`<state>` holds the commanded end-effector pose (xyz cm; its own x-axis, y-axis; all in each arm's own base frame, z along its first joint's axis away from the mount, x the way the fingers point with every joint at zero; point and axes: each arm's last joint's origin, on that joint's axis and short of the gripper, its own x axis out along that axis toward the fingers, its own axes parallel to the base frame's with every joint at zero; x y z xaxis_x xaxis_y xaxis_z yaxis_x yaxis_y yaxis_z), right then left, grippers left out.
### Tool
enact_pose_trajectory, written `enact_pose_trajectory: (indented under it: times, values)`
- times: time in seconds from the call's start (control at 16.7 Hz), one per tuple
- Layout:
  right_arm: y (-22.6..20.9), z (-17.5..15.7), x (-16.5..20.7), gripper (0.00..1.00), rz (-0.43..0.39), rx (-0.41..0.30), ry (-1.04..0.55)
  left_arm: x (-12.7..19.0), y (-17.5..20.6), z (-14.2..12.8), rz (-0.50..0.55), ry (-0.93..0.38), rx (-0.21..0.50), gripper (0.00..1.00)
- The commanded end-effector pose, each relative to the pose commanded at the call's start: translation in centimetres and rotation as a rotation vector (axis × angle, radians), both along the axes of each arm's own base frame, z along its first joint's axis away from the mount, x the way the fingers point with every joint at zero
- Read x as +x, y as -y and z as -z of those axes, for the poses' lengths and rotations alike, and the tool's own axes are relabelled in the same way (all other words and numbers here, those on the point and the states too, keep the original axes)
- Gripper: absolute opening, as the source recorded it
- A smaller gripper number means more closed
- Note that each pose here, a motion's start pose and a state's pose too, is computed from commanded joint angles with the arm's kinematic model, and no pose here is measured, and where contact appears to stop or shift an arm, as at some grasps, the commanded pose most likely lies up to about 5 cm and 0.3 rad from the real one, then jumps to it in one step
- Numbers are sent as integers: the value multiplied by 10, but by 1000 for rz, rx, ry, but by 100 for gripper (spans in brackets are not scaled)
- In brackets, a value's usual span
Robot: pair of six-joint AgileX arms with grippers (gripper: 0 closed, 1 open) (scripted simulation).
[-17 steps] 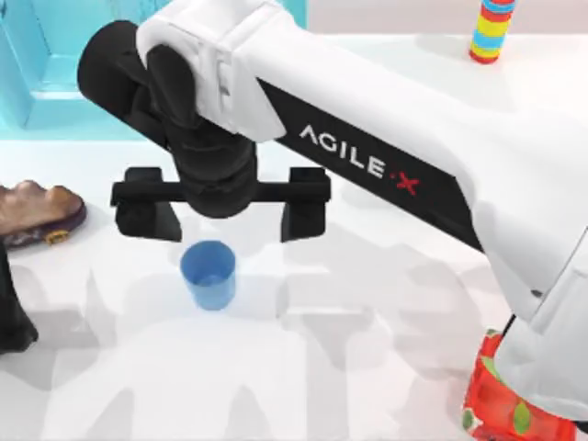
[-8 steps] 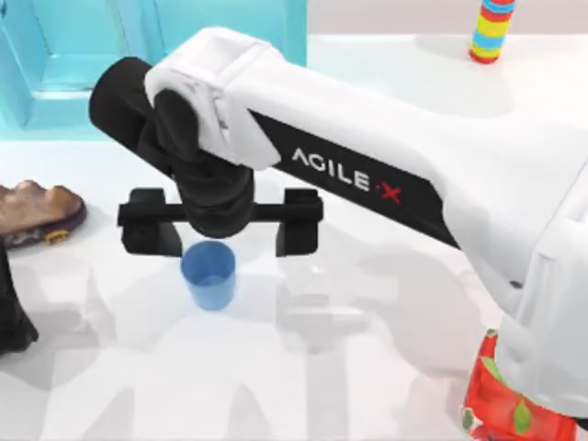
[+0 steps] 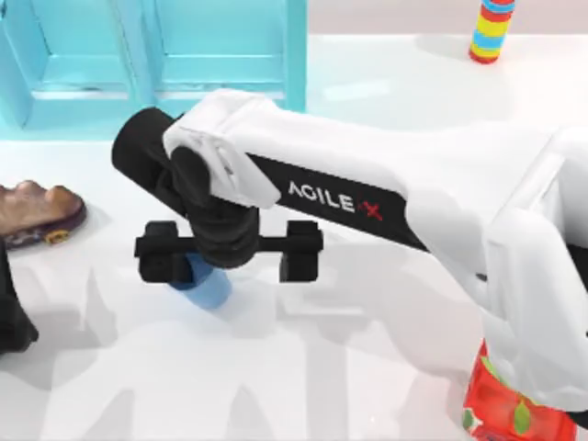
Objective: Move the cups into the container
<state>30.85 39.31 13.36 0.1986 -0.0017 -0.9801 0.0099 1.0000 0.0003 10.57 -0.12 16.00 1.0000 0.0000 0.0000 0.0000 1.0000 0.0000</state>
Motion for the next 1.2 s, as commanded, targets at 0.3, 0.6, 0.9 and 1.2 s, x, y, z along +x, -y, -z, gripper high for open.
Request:
enact_pose_trajectory:
  times: [0.3,0.6,0.9,1.2]
  values:
    - [0,0,0,70,0,0,0,0,0,0,0,0,0,100]
    - [0,0,0,32,0,0,0,0,0,0,0,0,0,100]
    - [0,0,0,0,0,0,0,0,0,0,0,0,0,100]
    - [0,0,0,0,0,0,0,0,0,0,0,0,0,100]
